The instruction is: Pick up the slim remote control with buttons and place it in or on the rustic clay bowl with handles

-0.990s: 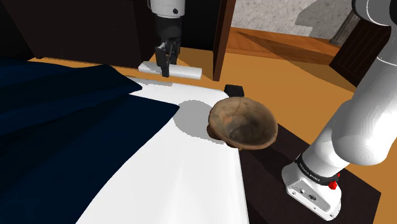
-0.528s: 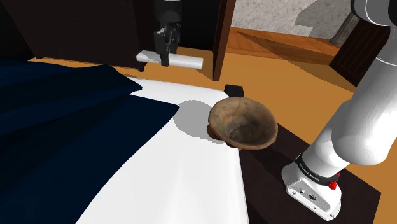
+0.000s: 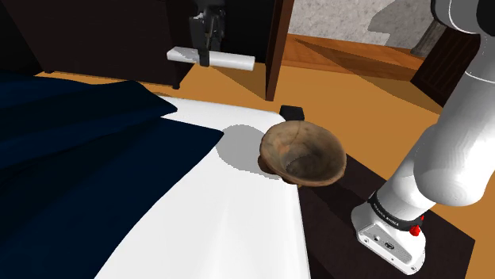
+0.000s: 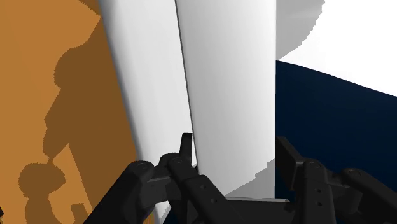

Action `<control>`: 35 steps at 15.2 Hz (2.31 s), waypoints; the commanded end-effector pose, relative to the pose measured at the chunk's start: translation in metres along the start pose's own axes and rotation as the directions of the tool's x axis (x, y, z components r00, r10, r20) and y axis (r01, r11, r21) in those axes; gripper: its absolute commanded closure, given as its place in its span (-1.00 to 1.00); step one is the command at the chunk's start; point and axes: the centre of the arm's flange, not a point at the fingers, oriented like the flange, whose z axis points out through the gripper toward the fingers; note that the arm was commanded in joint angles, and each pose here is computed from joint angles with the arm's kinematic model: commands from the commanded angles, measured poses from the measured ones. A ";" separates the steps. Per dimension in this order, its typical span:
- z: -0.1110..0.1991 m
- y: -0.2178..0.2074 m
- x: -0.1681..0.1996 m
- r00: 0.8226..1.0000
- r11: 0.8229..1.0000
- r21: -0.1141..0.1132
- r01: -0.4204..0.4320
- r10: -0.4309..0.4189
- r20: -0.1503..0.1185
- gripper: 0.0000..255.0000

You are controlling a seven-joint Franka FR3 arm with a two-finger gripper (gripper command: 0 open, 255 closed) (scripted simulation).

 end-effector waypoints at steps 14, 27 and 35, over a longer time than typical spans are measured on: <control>-0.002 -0.092 -0.161 1.000 1.000 0.000 0.000 0.000 0.000 1.00; 0.020 -0.149 -0.261 1.000 1.000 0.000 0.000 0.000 0.000 1.00; 0.062 -0.148 -0.261 1.000 1.000 0.000 0.000 0.000 0.000 1.00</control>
